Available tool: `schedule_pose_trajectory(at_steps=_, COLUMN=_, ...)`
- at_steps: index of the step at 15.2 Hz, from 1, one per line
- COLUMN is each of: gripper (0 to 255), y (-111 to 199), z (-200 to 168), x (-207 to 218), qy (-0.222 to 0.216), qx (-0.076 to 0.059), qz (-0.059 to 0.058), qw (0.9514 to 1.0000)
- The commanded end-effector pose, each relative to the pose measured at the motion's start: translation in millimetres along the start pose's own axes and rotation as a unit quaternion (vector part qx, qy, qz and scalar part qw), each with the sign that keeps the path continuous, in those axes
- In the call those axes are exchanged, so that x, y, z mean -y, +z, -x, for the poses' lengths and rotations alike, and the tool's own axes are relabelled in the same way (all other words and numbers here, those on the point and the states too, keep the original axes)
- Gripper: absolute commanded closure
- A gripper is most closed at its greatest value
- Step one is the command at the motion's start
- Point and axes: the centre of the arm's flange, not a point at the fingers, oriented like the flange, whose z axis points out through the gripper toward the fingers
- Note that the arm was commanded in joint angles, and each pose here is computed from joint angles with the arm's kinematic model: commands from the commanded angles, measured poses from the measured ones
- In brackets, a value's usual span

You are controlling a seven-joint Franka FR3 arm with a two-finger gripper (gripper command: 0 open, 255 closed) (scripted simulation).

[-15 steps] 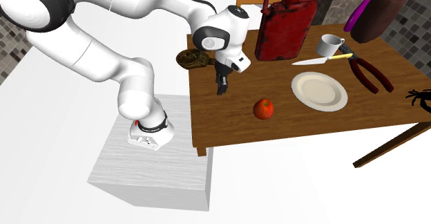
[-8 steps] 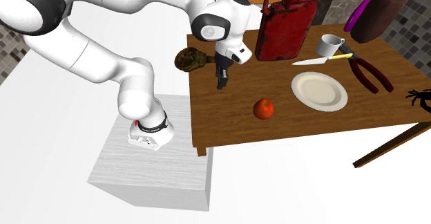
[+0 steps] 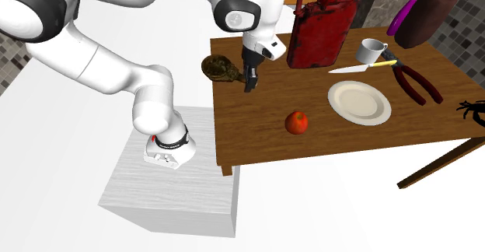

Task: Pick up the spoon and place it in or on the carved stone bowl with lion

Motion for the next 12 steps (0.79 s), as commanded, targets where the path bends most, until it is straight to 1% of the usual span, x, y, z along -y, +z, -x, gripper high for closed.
schedule_pose_trajectory(at_steps=1, gripper=255, y=-10.9, z=1.8, x=0.5, qy=0.0, qx=0.0, qz=0.0, qw=1.0)
schedule_pose_trajectory(at_steps=9, gripper=255, y=-50.5, z=8.0, x=1.9, qy=0.0, qx=0.0, qz=0.0, qw=1.0)
schedule_pose_trajectory(at_steps=12, gripper=255, y=-48.3, z=27.4, x=36.4, qy=0.0, qx=0.0, qz=0.0, qw=1.0)
